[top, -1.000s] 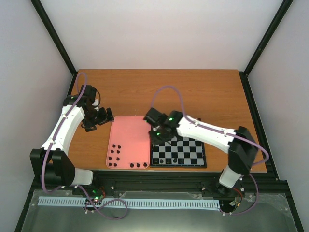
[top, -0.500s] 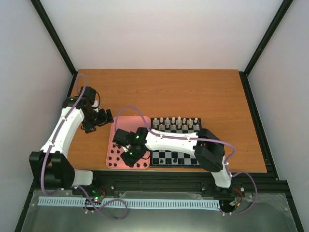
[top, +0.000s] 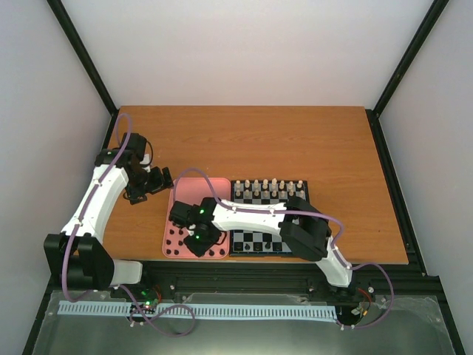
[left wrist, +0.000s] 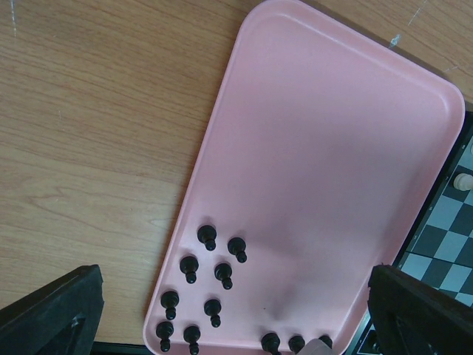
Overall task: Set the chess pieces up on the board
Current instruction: Pick up the chess piece from the storage box, then place the chess piece on the chessboard.
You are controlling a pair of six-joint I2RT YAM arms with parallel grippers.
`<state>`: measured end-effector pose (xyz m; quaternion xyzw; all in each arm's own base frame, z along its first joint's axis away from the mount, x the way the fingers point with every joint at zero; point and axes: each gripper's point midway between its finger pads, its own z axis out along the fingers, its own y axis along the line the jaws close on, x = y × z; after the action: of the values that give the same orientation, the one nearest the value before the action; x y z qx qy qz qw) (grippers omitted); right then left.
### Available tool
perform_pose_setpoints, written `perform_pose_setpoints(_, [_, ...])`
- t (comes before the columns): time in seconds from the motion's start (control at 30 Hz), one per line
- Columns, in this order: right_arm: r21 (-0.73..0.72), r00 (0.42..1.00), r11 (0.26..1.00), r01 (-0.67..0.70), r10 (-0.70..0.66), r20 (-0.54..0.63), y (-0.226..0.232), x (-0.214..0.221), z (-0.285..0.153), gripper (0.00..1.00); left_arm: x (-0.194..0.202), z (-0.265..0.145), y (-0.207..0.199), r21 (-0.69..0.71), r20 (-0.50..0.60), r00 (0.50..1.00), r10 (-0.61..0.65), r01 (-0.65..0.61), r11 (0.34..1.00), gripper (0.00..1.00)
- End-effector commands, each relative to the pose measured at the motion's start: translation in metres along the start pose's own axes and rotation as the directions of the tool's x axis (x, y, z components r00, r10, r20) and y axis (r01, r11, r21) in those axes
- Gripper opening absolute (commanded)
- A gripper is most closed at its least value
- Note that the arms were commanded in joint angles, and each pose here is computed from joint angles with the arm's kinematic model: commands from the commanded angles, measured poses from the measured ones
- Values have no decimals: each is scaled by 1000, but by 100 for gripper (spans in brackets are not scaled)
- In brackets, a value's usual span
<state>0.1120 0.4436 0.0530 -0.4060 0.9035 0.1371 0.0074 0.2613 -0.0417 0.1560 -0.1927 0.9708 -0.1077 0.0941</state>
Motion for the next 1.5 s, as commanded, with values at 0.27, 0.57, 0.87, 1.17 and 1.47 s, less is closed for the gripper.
perform_pose_setpoints(0.27, [-23, 999, 1000, -2, 1, -32, -2, -3, 11, 31, -2, -3, -1, 5, 7, 1000, 18, -19, 1000, 100])
perform_pose_setpoints(0.57, [-29, 999, 1000, -4, 2, -52, -1, 0, 15, 23, -3, -2, -1, 7, 5, 1000, 19, -19, 1000, 100])
perform_pose_setpoints(0.87, [22, 1000, 1000, -9, 9, -18, -7, -5, -1, 7, -2, -2, -1, 5, 4, 1000, 19, -19, 1000, 100])
perform_pose_setpoints(1.17, [64, 976, 993, -104, 89, 197, -36, -39, -88, 6, -2, -5, -1, 5, 16, 1000, 19, -19, 1000, 100])
perform_pose_setpoints(1.47, [132, 880, 888, -441, 399, 257, -170, 44, -126, 6, -4, -6, -4, 21, 16, 1000, 17, -18, 1000, 100])
